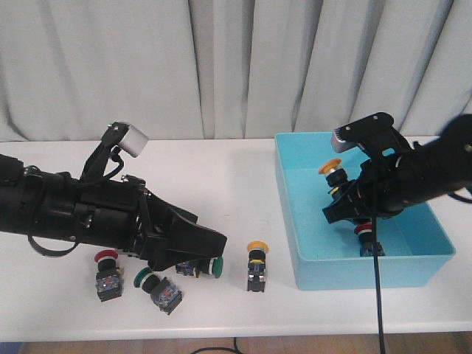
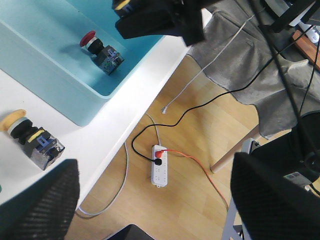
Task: Pick red and yellow buttons and place in box
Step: 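Carry the yellow button with the right gripper into the box, release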
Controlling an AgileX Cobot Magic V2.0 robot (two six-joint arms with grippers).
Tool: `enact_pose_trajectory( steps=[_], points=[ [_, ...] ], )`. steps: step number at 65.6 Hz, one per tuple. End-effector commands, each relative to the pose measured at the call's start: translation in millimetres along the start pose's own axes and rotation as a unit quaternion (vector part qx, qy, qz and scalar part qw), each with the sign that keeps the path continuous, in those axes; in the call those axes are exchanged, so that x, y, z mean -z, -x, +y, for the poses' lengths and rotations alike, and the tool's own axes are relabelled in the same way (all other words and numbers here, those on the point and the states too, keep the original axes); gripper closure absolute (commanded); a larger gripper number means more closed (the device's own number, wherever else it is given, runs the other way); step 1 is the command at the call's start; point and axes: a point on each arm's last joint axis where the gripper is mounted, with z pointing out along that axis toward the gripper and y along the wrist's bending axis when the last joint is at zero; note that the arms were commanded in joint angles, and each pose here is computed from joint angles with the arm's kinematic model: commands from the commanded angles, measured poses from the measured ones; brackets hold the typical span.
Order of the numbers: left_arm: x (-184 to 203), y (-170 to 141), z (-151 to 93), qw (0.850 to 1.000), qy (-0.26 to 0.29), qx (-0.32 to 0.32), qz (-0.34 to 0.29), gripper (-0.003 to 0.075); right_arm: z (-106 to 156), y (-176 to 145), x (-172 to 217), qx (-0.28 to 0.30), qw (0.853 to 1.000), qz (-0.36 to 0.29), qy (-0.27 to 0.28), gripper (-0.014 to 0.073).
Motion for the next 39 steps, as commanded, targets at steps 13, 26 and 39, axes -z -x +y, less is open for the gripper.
enact_pose_trajectory(
  steps=[13,26,39],
  points=[
    [7,13,-13,0.999,-0.021,-0.004,-0.033,0.0127,-22,31,-27,-0.059,0.997,0.038,-0.041,0.0352],
    [7,13,-13,0.999,-0.021,-0.004,-0.033,0.0127,-30,36,-68,-0.096,0.992,0.071,-0.038,0.0351],
    [7,13,-13,0.999,-0.021,-0.004,-0.033,0.0127,-34,26,-103,-0.095,0.988,0.113,-0.036,0.0351]
  ],
)
